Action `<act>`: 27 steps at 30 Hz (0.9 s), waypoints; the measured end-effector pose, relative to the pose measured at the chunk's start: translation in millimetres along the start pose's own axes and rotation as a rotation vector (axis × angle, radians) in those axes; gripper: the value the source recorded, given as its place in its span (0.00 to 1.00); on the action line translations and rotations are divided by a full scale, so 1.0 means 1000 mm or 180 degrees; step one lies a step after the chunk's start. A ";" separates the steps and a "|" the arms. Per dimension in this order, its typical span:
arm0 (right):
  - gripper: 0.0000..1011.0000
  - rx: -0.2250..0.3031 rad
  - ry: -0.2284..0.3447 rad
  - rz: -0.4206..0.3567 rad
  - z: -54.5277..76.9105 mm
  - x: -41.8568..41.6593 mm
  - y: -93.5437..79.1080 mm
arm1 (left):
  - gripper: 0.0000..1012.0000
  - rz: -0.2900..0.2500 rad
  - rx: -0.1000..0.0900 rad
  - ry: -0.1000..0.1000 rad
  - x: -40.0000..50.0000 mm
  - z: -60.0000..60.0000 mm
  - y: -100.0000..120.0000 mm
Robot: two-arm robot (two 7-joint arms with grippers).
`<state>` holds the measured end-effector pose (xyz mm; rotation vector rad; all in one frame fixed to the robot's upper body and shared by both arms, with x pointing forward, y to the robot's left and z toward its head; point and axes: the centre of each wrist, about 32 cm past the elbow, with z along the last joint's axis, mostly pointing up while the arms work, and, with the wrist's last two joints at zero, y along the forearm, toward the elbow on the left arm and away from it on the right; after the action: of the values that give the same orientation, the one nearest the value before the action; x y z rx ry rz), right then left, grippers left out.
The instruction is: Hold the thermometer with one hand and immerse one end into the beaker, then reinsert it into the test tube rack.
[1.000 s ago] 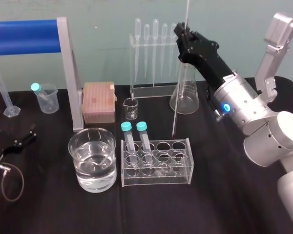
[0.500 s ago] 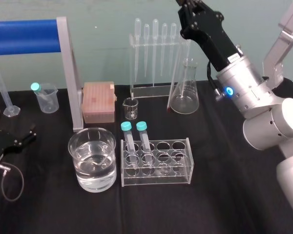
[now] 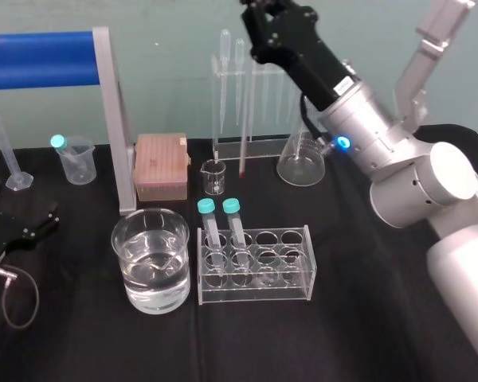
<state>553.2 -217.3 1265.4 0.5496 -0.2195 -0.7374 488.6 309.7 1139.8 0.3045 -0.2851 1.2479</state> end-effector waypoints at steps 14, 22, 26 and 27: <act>0.06 -0.0033 0.0215 0.0510 -0.007 -0.0049 0.022 | 1.00 0.0000 0.0000 0.0000 0.0000 0.000 0.000; 0.06 -0.0049 0.0419 0.0746 -0.014 -0.0086 0.031 | 1.00 0.0000 0.0000 0.0000 0.0000 0.000 0.000; 0.06 -0.0073 0.0506 0.0859 -0.018 -0.0100 0.035 | 1.00 0.0000 0.0000 0.0000 0.0000 0.000 0.000; 0.06 -0.0084 0.0539 0.0904 -0.019 -0.0107 0.036 | 1.00 0.0000 0.0000 0.0000 0.0000 0.000 0.000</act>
<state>573.7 -180.3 1269.3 0.5393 -0.1264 -0.4151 488.6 309.7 1139.8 0.3045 -0.2850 1.2479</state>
